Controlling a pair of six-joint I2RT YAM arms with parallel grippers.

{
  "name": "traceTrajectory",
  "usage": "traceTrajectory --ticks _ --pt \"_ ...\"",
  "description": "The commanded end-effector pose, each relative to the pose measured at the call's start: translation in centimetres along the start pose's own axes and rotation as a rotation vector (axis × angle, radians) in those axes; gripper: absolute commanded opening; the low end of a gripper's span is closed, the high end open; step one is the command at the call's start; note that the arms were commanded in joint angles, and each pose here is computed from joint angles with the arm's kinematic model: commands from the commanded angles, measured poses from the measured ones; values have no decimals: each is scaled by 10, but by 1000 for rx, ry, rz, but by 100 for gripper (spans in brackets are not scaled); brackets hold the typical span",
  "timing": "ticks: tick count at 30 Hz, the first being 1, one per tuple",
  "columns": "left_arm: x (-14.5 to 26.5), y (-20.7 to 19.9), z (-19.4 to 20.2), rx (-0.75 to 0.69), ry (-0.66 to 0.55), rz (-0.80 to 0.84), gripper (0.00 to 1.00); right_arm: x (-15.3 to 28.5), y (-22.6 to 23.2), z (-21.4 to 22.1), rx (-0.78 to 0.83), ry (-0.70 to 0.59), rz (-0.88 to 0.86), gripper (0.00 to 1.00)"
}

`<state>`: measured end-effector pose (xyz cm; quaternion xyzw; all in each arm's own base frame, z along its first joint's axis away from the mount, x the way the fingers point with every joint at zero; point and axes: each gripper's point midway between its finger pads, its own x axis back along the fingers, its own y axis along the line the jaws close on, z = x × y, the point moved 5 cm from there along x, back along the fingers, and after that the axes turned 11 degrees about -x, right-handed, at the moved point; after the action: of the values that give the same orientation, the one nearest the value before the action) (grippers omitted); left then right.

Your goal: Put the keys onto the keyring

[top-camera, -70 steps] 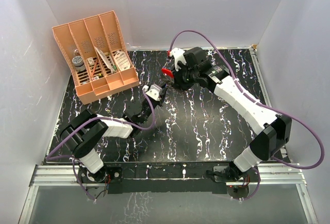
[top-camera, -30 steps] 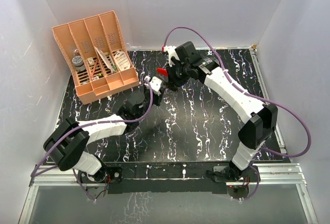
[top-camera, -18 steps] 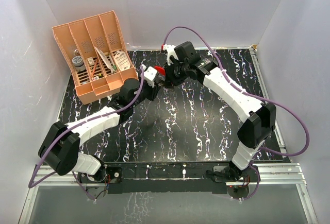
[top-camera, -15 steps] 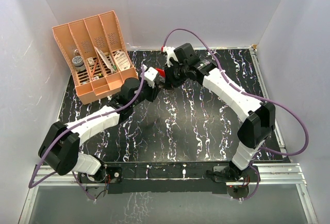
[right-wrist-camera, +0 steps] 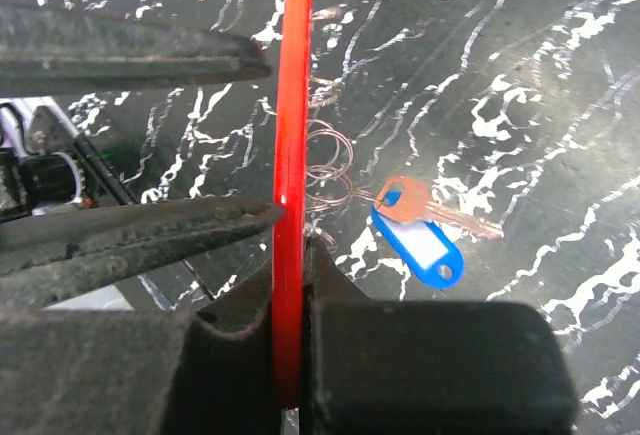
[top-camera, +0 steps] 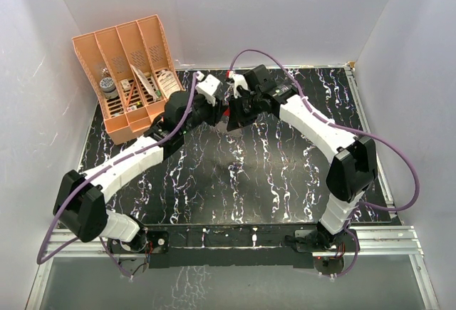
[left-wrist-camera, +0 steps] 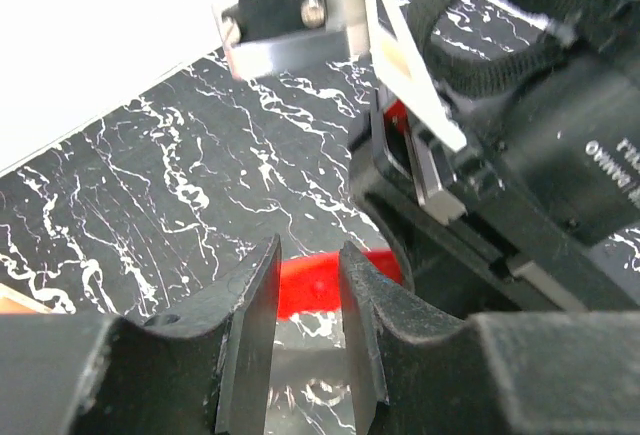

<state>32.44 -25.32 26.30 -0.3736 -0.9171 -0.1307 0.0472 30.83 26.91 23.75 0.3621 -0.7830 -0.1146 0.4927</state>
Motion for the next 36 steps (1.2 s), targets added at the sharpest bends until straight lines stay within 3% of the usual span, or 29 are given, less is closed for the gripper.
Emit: traceTrajectory --ticks 1,7,14,17,22,36 --pt "-7 6 -14 -1 -32 -5 29 2 23 -7 26 -32 -154 0" --pt "-5 15 -10 47 -31 -100 31 18 12 -17 -45 -102 -226 0" --pt "36 29 -18 145 -185 -279 59 48 0 -38 -130 -233 -342 0" --pt "52 31 -20 195 -240 -317 76 57 0 -45 -151 -282 -387 0" --pt "71 21 -19 241 -384 -288 86 77 4 -61 -148 -415 -453 0" --pt "90 6 5 434 -657 -261 87 121 34 -66 -68 -644 -600 0"
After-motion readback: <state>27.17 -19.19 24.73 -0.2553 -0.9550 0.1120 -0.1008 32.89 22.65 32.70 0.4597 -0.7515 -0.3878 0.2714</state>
